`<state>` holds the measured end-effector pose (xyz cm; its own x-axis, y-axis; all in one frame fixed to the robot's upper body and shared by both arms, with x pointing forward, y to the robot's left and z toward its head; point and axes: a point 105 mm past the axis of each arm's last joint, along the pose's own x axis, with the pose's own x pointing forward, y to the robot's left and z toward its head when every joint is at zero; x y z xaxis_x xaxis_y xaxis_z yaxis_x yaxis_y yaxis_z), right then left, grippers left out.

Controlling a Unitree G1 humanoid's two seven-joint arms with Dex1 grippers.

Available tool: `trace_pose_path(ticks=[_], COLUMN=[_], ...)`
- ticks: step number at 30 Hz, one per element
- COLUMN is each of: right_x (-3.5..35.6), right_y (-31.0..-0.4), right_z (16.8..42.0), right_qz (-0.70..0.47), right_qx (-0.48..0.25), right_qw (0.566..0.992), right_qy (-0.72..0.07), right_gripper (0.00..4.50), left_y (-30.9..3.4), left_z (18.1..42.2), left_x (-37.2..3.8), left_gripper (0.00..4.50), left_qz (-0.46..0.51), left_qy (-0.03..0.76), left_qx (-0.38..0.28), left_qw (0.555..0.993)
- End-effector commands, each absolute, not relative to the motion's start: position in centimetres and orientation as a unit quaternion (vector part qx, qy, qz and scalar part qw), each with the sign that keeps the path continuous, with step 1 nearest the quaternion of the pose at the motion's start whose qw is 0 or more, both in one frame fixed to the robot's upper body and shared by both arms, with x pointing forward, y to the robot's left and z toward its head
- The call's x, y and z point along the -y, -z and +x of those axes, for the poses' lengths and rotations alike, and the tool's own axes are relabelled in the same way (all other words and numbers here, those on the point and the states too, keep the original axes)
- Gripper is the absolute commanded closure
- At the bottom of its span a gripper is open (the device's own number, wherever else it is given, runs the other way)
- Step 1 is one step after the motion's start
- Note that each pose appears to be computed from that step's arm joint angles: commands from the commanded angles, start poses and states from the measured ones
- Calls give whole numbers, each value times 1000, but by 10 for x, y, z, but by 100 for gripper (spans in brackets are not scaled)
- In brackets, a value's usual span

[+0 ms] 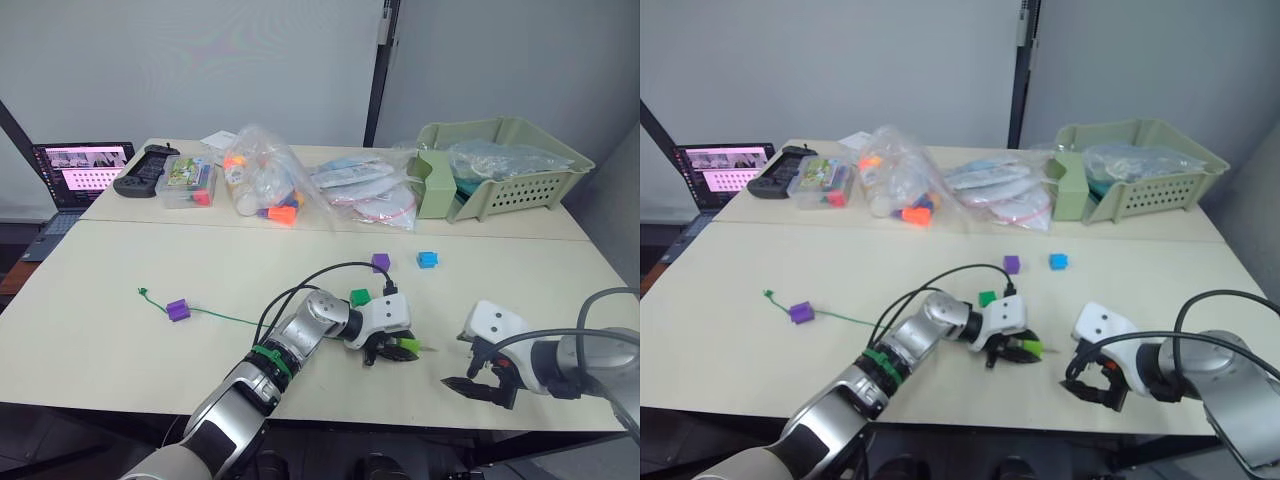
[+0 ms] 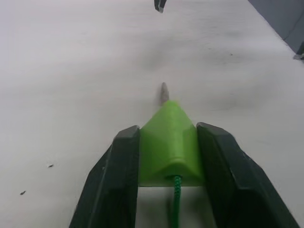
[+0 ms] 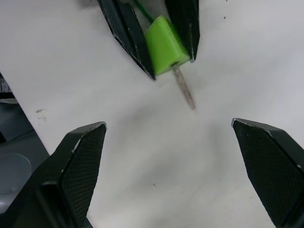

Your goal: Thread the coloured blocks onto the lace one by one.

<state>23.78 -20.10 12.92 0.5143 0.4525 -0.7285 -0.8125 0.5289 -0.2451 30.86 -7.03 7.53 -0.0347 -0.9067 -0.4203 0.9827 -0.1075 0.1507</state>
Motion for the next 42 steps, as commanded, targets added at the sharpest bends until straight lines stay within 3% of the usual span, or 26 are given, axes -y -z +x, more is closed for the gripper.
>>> trace_pose_path(ticks=[1,12,17,26,35,42], right_x=[195,188,183,181,183,179], right_y=[-131,-109,-103,-99,-101,-101], right_z=[249,273,274,272,273,278], right_qz=[-317,-354,-346,-340,-340,-343], right_qx=[-281,-291,-294,-296,-300,-294], right_qw=[814,779,774,770,767,762], right_qy=[-397,-428,-442,-451,-454,-465], right_gripper=[0,0,147,449,450,450], left_y=[-65,-69,-71,-78,-89,-103], left_z=[305,302,303,303,320,323], left_x=[65,62,62,62,16,-77], left_gripper=[316,316,316,316,316,316], left_qz=[219,212,209,202,207,206], left_qy=[717,719,716,719,696,683], left_qx=[-110,-103,-99,-88,-120,-159], left_qw=[653,654,659,660,677,683])
